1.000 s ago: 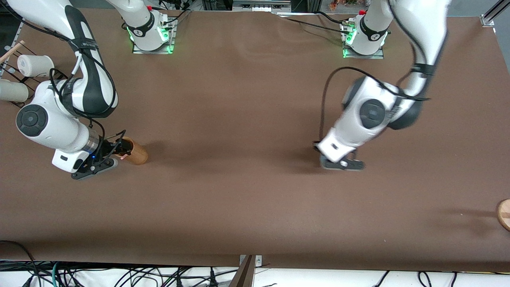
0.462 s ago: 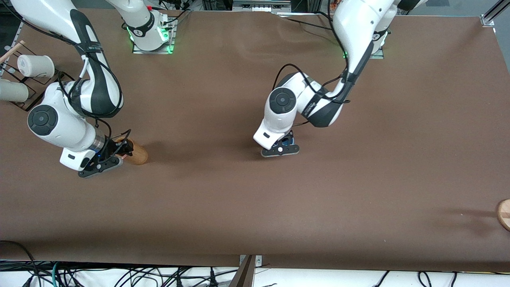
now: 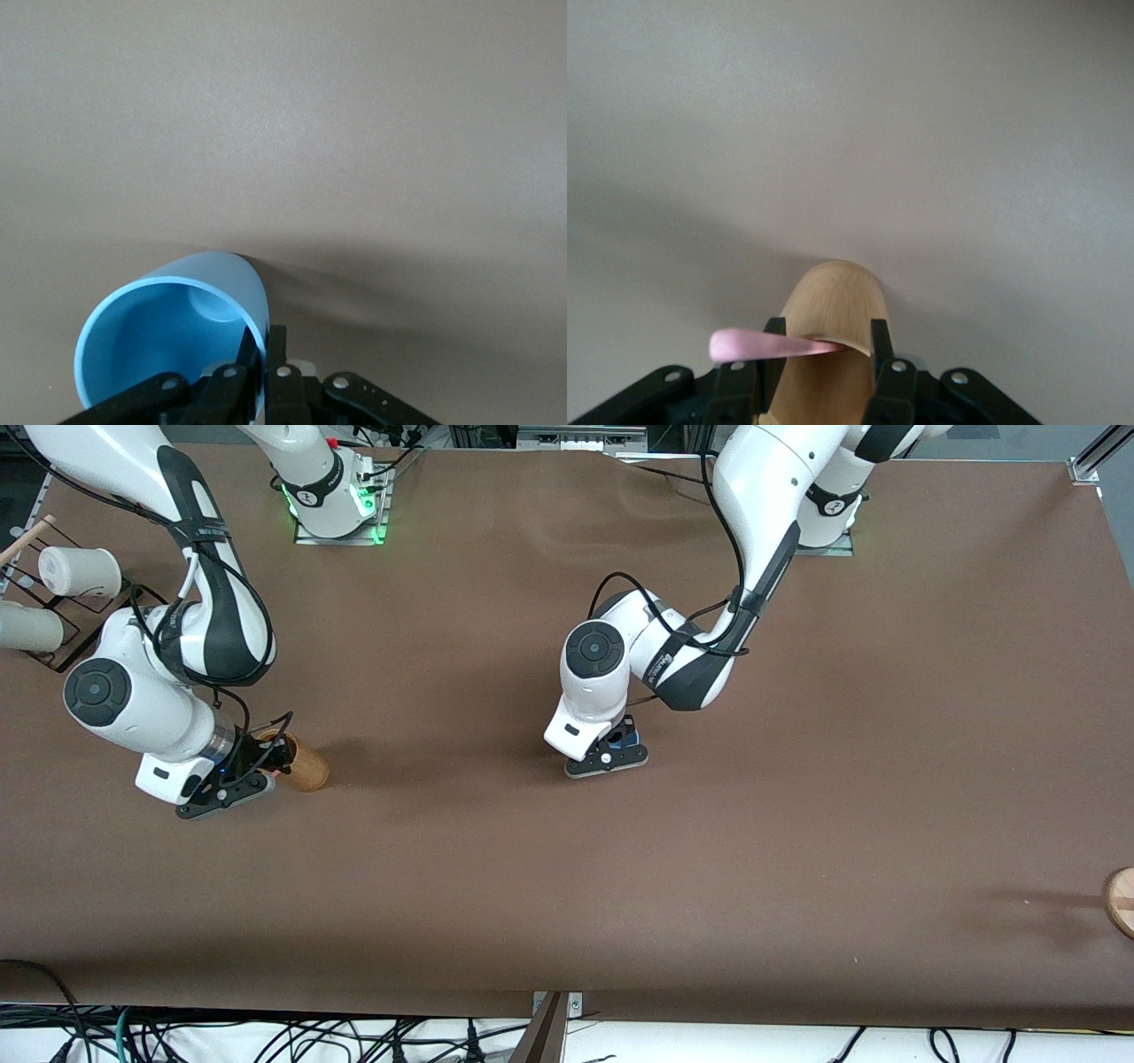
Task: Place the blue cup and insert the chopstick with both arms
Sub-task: 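Lower the blue cup onto the table with the left gripper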
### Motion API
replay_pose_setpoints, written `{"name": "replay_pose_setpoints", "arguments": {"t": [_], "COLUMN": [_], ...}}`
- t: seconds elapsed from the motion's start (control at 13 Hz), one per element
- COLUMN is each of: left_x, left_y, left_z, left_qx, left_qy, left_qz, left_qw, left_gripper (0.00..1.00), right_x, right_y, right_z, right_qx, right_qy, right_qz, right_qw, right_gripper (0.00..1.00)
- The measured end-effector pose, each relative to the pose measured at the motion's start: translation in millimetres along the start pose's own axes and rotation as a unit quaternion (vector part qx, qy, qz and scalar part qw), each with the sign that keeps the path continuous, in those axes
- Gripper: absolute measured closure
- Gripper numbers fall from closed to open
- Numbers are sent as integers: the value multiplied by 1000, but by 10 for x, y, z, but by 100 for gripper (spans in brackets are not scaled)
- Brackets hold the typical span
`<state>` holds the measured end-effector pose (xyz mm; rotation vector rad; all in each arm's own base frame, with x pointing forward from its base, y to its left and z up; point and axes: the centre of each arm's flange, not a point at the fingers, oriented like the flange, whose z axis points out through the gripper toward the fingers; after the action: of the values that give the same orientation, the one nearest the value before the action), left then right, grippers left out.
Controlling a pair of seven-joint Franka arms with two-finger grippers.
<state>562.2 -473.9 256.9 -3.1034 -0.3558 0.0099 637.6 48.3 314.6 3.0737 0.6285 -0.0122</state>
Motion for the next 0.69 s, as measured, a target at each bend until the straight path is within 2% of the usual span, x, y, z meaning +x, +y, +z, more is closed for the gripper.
{"name": "replay_pose_setpoints", "arguments": {"t": [0.08,0.15,0.23,0.31,0.46,0.54,0.62,0.69], "left_x": [6,31,71,102,137,151,165,178], "left_y": [-1,-10,-33,-50,-67,-59,-45,-35], "left_z": [0,40,120,188,223,195,156,126], "left_qx": [0,-1,-1,1,0,-2,-5,-8], "left_qy": [1,3,5,6,8,10,12,14], "left_qz": [-1,-3,-6,-8,-5,6,17,21], "left_qw": [1000,1000,1000,1000,1000,1000,1000,1000], "left_gripper": [95,89,89,82,59,51,40,29], "right_x": [11,20,27,31,33,33,33,33], "right_y": [-31,-59,-80,-92,-97,-98,-97,-97], "right_z": [0,0,0,0,0,-1,-1,-2], "right_qx": [1,2,2,3,3,3,3,3], "right_qy": [0,1,1,1,1,1,1,1], "right_qz": [-2,-5,-6,-7,-8,-8,-8,-8], "right_qw": [1000,1000,1000,1000,1000,1000,1000,1000], "right_gripper": [62,69,69,74,80,81,89,89]}}
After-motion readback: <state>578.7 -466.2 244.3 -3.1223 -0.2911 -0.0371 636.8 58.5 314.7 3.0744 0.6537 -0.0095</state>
